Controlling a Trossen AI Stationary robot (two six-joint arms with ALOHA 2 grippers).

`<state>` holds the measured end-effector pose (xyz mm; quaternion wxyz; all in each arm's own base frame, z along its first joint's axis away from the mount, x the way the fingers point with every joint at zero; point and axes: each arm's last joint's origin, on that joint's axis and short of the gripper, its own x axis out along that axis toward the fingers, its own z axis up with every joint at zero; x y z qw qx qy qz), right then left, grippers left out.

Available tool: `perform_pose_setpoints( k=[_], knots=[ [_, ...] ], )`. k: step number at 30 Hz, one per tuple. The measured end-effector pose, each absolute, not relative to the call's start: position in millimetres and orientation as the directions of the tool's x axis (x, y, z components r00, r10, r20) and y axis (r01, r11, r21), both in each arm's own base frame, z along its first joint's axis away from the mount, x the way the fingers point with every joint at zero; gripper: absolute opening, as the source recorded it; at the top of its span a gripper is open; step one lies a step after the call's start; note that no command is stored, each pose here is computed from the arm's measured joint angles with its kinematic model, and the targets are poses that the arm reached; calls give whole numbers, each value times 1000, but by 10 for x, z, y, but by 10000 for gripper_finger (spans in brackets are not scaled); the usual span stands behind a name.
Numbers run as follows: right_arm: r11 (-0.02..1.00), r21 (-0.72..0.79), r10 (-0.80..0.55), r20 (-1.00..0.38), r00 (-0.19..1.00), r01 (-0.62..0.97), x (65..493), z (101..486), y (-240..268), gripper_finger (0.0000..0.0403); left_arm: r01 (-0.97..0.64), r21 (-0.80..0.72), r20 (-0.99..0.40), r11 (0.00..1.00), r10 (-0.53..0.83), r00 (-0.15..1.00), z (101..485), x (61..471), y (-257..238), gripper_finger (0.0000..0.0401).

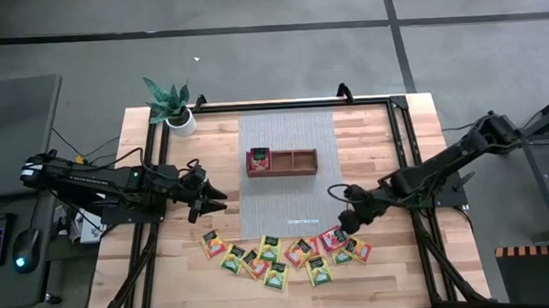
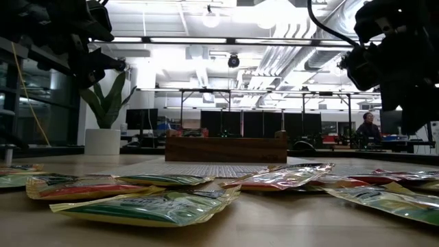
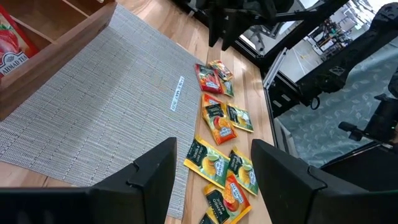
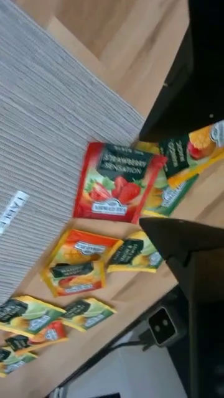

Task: Pick & Place Tea
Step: Put the red tea bag into the left section of the wooden organizer

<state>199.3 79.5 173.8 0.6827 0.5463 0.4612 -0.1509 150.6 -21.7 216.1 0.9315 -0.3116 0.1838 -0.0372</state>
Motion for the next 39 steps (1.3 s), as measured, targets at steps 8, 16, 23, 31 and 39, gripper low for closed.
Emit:
perform_pose_setpoints(
  k=[8, 16, 23, 31, 39],
  knots=[
    [318, 595, 297, -802, 519, 738, 2041, 1667, 829, 220, -47, -590, -325, 806, -184, 928, 2156, 1504, -216, 205],
    [321, 550, 283, -833, 477, 771, 2038, 1541, 959, 211, -57, -587, -352, 807, -191, 916, 2129, 1494, -218, 205],
    [305, 543, 278, -837, 472, 782, 2092, 1424, 1044, 211, -58, -587, -353, 807, -191, 916, 2129, 1493, -218, 205],
    [295, 550, 283, -832, 478, 782, 2197, 1272, 1104, 206, -57, -588, -353, 807, -193, 915, 2128, 1493, -218, 205],
    [274, 538, 264, -839, 476, 797, 2198, 1252, 1097, 177, -63, -586, -371, 808, -198, 907, 2111, 1487, -220, 205]
  ],
)
